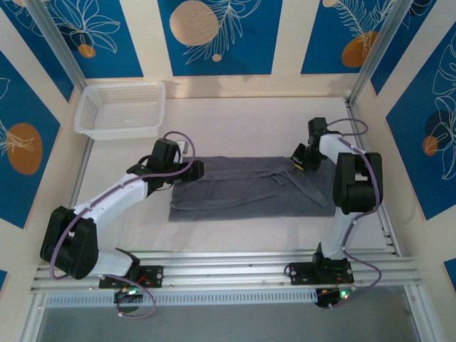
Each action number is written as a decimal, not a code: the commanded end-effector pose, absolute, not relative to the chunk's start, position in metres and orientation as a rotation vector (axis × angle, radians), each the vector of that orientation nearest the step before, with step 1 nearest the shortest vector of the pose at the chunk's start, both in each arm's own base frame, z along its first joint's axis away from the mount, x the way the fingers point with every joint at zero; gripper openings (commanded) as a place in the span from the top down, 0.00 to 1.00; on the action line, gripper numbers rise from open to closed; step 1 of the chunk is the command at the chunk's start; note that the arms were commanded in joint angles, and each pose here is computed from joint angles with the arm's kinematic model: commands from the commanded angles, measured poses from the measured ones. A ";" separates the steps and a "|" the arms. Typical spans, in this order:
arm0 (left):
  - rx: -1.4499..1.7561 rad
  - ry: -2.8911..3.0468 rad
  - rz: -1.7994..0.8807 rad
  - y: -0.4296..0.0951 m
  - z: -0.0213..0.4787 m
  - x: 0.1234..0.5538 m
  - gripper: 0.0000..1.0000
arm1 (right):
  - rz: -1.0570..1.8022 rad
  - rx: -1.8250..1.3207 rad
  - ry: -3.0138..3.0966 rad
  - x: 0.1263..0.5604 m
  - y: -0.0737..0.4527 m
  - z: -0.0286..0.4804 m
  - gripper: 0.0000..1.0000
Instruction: Fold the inside-out t-shirt
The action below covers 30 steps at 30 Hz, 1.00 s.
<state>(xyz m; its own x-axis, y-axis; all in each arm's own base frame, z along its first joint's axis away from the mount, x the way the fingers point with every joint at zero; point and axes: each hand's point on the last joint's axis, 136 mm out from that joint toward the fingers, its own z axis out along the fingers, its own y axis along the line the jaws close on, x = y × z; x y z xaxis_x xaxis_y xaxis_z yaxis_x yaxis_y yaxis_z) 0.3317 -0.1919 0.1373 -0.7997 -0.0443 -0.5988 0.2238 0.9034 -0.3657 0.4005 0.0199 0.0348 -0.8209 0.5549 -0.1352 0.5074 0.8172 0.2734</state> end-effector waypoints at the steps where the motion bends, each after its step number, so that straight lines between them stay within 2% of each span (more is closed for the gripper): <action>1: 0.131 2.435 -0.554 -0.194 0.143 0.335 0.20 | 0.359 0.791 2.759 0.393 0.027 0.066 1.00; 4: 0.132 2.437 -0.558 -0.195 0.143 0.336 0.20 | 0.422 0.763 2.769 0.365 0.047 0.076 1.00; 8: 0.129 2.445 -0.553 -0.196 0.139 0.337 0.20 | 0.483 0.708 2.833 0.303 0.090 0.064 0.99; 12: 0.130 2.454 -0.568 -0.200 0.136 0.339 0.20 | 0.588 0.641 2.909 0.264 0.121 0.058 0.77; 16: 0.135 2.465 -0.567 -0.205 0.135 0.341 0.19 | 0.514 0.622 2.792 0.280 0.098 0.101 0.60; 17: 0.137 2.464 -0.572 -0.208 0.135 0.341 0.20 | 0.528 0.640 2.740 0.289 0.090 0.110 0.60; 18: 0.142 2.463 -0.588 -0.212 0.136 0.342 0.25 | 0.556 0.684 2.684 0.299 0.080 0.117 0.59; 20: 0.163 2.475 -0.627 -0.227 0.134 0.343 0.41 | 0.606 0.796 2.601 0.318 0.057 0.120 0.59; 21: 0.167 2.497 -0.624 -0.234 0.131 0.345 0.56 | 0.605 0.862 2.579 0.326 0.045 0.115 0.60; 23: 0.156 2.550 -0.566 -0.246 0.122 0.351 0.97 | 0.583 0.981 2.577 0.336 0.025 0.098 0.72; 25: 0.104 2.620 -0.451 -0.250 0.108 0.361 1.00 | 0.574 1.056 2.608 0.342 0.016 0.081 0.87; 26: 0.081 2.642 -0.426 -0.253 0.102 0.365 1.00 | 0.566 1.075 2.622 0.343 0.013 0.073 0.91; 30: -0.028 2.688 -0.373 -0.259 0.073 0.383 1.00 | 0.494 1.132 2.673 0.344 0.003 0.045 1.00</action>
<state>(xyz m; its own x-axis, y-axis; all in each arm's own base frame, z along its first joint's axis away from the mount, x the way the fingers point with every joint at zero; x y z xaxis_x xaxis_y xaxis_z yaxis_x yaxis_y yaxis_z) 0.3838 -0.2729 0.0954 -0.8827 -0.0225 -0.4694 0.1502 0.9329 -0.3273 0.3416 0.0048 0.0504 -0.6916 0.7192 -0.0669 0.6464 0.6577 0.3868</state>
